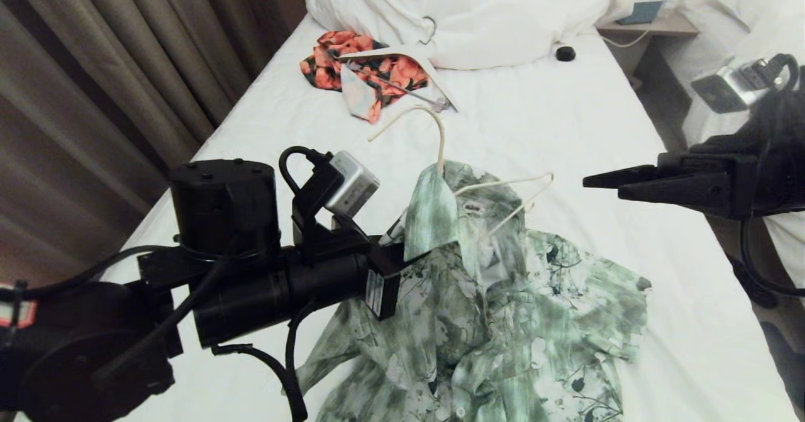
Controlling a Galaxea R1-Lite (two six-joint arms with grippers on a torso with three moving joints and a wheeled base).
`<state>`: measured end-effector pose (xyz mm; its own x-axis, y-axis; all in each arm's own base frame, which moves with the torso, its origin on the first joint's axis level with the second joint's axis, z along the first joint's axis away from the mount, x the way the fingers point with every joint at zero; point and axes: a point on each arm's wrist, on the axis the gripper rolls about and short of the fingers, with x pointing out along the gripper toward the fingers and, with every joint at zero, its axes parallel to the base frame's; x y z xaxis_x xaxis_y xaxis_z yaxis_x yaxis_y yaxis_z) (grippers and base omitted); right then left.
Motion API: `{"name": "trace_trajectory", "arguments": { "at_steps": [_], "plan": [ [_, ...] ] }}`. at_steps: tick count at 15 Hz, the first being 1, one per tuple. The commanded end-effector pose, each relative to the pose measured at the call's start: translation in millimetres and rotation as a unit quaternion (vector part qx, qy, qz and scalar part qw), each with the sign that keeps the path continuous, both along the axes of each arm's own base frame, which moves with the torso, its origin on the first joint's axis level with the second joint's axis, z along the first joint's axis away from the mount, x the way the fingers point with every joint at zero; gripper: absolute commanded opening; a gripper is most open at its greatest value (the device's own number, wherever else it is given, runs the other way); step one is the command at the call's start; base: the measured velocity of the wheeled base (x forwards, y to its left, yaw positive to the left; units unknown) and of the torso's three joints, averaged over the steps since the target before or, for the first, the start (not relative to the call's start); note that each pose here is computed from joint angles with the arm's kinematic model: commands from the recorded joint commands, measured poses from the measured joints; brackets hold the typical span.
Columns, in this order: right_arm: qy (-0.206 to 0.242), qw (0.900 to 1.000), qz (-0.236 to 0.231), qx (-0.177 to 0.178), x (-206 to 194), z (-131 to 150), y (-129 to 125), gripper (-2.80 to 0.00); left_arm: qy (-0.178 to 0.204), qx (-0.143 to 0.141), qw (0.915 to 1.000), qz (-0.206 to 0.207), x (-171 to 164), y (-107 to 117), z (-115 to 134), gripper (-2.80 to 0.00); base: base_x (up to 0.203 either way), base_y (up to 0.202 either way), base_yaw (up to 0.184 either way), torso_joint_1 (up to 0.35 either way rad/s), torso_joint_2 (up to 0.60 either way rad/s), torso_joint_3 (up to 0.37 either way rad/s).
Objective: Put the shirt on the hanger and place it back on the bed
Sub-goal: Hook the other side of the shirt onto the hanger
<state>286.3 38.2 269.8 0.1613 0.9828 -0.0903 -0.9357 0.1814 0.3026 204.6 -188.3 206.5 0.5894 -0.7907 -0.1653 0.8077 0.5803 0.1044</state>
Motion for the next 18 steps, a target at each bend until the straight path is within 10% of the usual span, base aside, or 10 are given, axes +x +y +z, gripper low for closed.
{"name": "trace_trajectory", "arguments": {
  "at_steps": [1, 5, 6, 18],
  "plan": [
    [-0.007, 1.000, -0.017, -0.002, -13.9, 8.6, -5.7, 0.00, -0.019, -0.026, 0.9995, 0.002, -8.1, 6.2, 17.7, -2.80, 0.000, 0.000, 0.000, 0.000, 0.00, 0.000],
    [0.023, 0.995, -0.091, -0.035, -21.9, 6.7, -2.5, -0.09, -0.022, -0.041, 0.9989, 0.009, -24.5, 21.5, 37.8, -2.80, 0.000, 0.000, 0.000, 0.000, 0.00, 0.000],
    [0.031, 0.993, -0.103, -0.041, -24.5, 9.7, 3.6, -2.80, -0.025, -0.043, 0.9987, 0.010, -25.5, 22.1, 41.0, -2.80, 0.000, 0.000, 0.000, 0.000, 0.00, 0.000],
    [0.183, 0.950, -0.180, -0.176, 22.2, -4.2, 98.2, -2.80, -0.049, -0.081, 0.9954, 0.012, -27.9, 26.6, 67.0, -2.80, 0.000, 0.000, 0.000, 0.000, 0.00, 0.000]
  ]
}}
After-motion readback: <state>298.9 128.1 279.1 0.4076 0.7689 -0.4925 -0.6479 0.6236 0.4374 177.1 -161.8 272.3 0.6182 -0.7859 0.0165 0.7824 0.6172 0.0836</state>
